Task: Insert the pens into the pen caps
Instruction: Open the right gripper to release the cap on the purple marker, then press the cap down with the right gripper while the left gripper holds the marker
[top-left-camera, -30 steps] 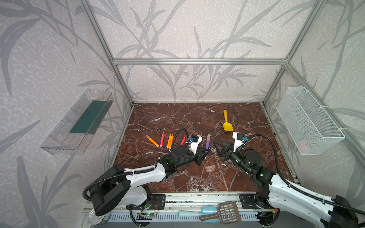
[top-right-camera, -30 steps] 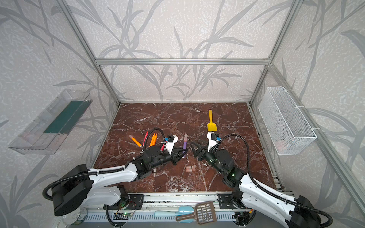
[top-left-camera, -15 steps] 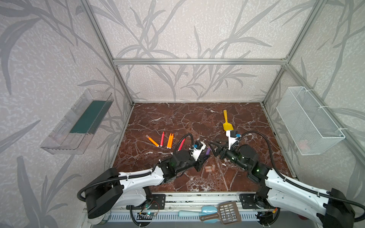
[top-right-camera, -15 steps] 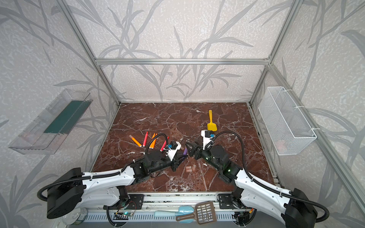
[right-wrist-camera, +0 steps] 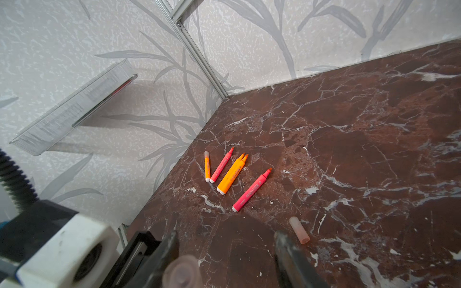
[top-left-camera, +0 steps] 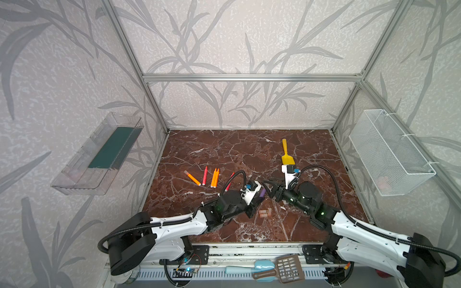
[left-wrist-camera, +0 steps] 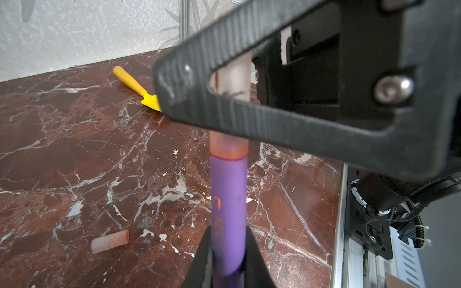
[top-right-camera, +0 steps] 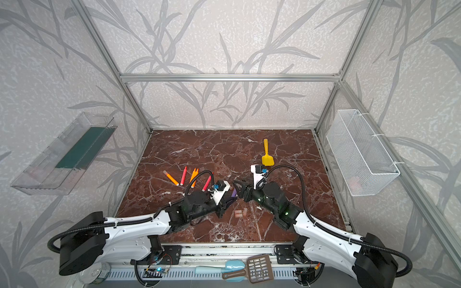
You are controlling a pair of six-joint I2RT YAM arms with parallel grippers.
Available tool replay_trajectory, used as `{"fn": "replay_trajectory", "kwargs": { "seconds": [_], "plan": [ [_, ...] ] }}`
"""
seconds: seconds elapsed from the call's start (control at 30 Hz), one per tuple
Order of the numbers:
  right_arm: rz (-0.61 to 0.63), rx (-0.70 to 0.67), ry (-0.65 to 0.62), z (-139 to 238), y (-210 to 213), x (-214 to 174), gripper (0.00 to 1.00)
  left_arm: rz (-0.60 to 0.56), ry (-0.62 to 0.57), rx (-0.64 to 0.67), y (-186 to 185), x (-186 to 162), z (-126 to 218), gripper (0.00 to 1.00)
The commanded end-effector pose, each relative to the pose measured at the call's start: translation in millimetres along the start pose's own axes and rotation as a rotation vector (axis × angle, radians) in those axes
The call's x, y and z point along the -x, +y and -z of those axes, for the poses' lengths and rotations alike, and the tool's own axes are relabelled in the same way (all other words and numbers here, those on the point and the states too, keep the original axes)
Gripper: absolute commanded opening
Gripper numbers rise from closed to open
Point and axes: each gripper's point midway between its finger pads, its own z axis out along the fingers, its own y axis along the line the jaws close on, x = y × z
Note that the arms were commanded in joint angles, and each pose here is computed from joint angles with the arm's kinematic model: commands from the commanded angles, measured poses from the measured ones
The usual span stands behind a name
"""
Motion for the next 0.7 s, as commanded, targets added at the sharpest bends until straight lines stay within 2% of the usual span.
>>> {"fn": "replay_trajectory", "kwargs": {
  "seconds": [0.0, 0.17, 0.3, 0.43, 0.67],
  "plan": [
    [-0.002, 0.061, -0.046, -1, 20, 22, 0.56, -0.029, 0.002, 0.01, 0, -1, -2, 0.0],
    [0.0, 0.069, -0.045, 3, 22, 23, 0.52, -0.033, 0.005, 0.023, 2, -3, -3, 0.0],
    [-0.006, 0.069, -0.04, 4, 21, 21, 0.39, -0.033, -0.001, 0.033, 3, -1, -3, 0.0],
    [-0.01, 0.079, -0.02, 0, 22, 16, 0.35, -0.032, -0.003, 0.032, 3, 0, -4, 0.0],
    [-0.009, 0.091, 0.002, -3, 23, 11, 0.17, -0.029, -0.013, 0.062, 8, 3, -4, 0.0]
  ]
}}
